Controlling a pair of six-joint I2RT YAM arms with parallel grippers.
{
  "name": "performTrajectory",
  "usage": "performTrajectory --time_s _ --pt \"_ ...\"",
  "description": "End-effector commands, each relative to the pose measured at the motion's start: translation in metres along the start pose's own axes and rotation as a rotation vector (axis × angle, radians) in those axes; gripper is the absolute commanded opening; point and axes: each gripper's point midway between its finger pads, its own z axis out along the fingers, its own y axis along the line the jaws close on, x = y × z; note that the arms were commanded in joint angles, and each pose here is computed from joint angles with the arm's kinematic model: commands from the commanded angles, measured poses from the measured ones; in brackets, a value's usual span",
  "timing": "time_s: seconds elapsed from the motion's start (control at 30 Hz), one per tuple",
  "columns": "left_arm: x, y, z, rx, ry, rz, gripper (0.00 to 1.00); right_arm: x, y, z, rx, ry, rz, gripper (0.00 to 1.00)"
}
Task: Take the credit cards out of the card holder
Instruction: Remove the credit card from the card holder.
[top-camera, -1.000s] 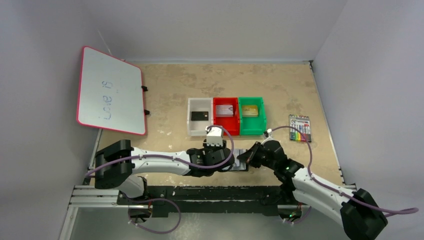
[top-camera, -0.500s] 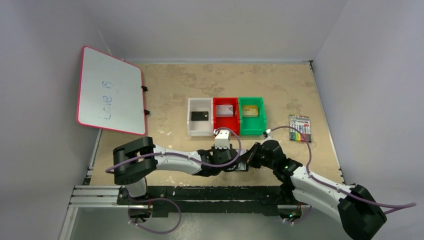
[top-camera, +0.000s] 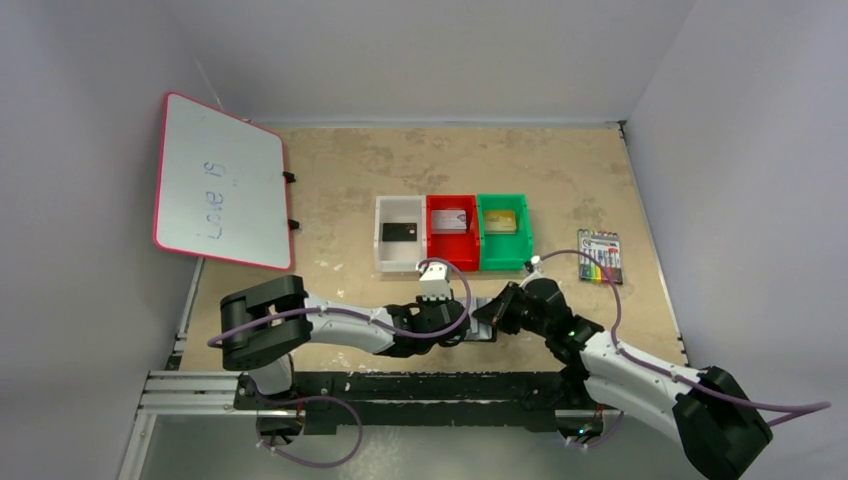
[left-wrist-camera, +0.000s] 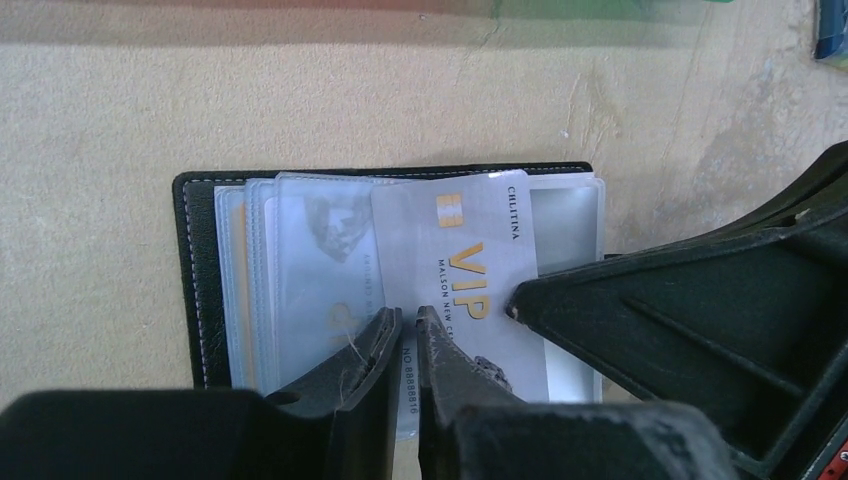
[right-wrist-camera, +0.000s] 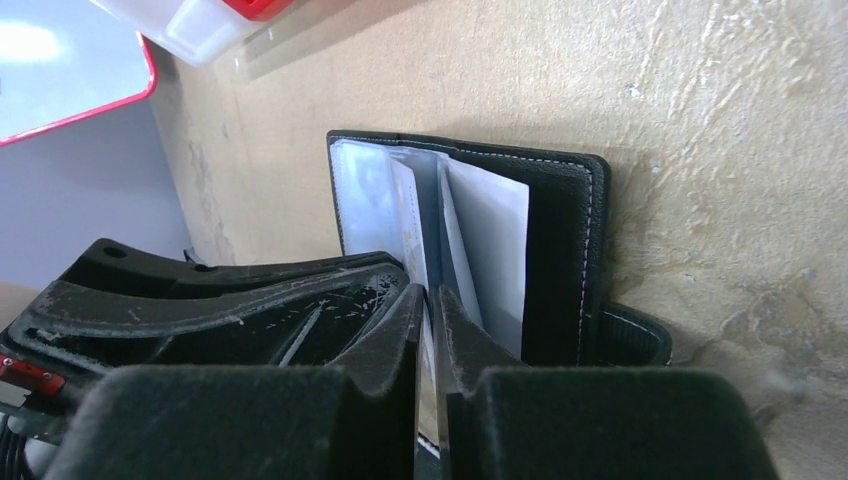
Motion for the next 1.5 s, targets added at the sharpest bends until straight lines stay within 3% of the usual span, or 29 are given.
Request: performTrajectory --time_s 0.0,0.17,0.33,0.4,0.73,0.9,1.17,1.47 --pt "0.009 0.004 0.000 0.020 0.027 -0.049 0.10 -0.001 0.023 -0.002 -0.118 0.003 0.005 0.09" --pt "0.010 0.008 0.001 0.005 0.025 -0.049 0.09 -0.001 0.024 0.002 -0.122 0.004 0.018 0.12" --pt "0.007 0.011 -0.001 -0.006 0.014 -0.050 0.08 -0.005 0.026 0.003 -0.101 -0.003 0.007 0.00" --pt "0.003 0.011 -0.003 -0.010 0.003 -0.054 0.09 -0.010 0.025 0.002 -0.082 -0.029 -0.002 0.00" --pt "-0.020 -0.004 -0.018 0.078 -0.061 -0.086 0.22 -0.033 0.015 -0.017 0.024 -0.134 -0.139 0.00" --pt "-0.029 -0.014 -0.026 0.131 -0.084 -0.087 0.28 -0.051 0.039 -0.030 -0.027 -0.205 -0.255 0.00" --pt "-0.036 -0.010 -0.031 0.122 -0.103 -0.100 0.29 -0.059 0.065 -0.039 -0.145 -0.254 -0.391 0.00" --pt "-0.055 0.008 -0.047 0.092 -0.180 -0.110 0.41 -0.084 0.120 -0.073 -0.362 -0.472 -0.702 0.00"
